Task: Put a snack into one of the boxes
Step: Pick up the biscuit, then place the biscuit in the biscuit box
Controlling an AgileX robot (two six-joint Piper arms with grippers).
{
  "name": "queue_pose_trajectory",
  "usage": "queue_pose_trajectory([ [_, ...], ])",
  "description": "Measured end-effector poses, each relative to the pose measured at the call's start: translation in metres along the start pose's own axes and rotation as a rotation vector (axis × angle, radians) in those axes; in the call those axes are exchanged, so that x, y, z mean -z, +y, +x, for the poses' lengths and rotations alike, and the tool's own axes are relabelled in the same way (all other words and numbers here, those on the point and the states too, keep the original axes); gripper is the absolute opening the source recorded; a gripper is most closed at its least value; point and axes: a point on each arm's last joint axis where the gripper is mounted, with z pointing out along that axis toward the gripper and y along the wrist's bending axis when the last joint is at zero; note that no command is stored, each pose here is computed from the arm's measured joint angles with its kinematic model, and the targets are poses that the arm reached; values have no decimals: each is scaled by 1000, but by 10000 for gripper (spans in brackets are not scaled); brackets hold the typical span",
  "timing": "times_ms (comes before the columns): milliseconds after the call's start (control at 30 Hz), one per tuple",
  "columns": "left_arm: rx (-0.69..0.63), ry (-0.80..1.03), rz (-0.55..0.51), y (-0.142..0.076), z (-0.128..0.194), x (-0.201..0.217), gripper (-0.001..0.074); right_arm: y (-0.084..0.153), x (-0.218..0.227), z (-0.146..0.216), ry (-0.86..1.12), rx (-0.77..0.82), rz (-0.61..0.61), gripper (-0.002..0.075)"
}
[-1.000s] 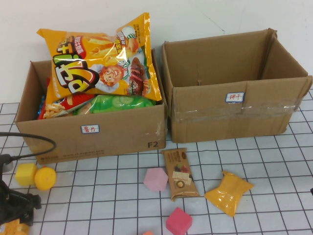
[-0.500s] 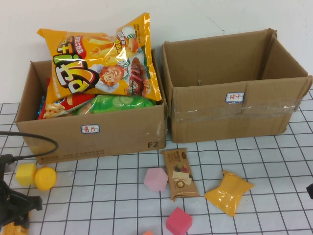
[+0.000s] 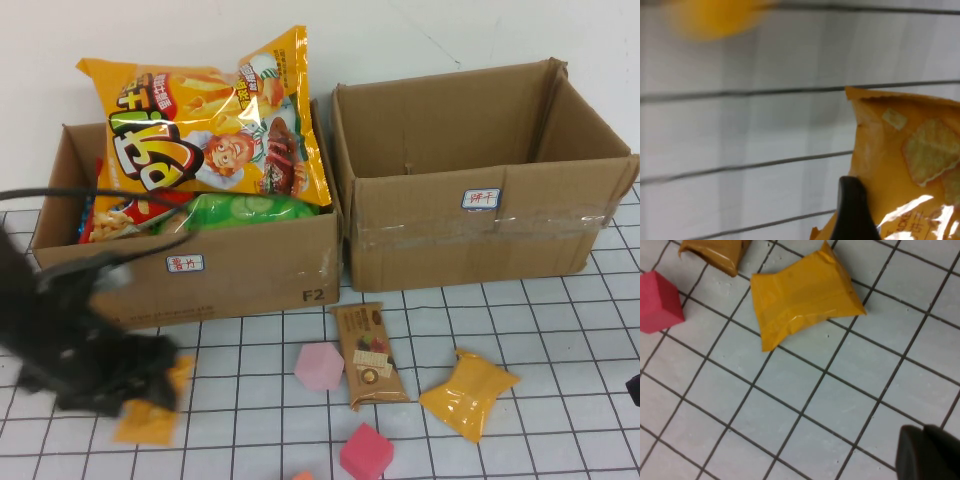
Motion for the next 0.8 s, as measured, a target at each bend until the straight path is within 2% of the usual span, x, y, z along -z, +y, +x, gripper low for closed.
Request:
queue_pose_trajectory([
  [67,-87,1,37,-28,-2,3,400,0,0,0,0,7,0,8],
  [200,-283,-30,135,-100,0,11,400,0,0,0,-1,10,-1,8],
  [300,-433,-130,218,-157,2,29,400,0,0,0,-4,12,2,8],
  [400,-527,-262,306,-201,-2,57,400,0,0,0,-4,14,2,8],
  [500,-564,-417,371,-230,-17,83,400,0,0,-1,-6,16,4,8],
  [633,-574,-573,424,-255,-46,102,400,0,0,-1,-6,16,4,8],
  [800,-598,-701,440,-280,-86,93,400,0,0,-1,-8,22,2,8],
])
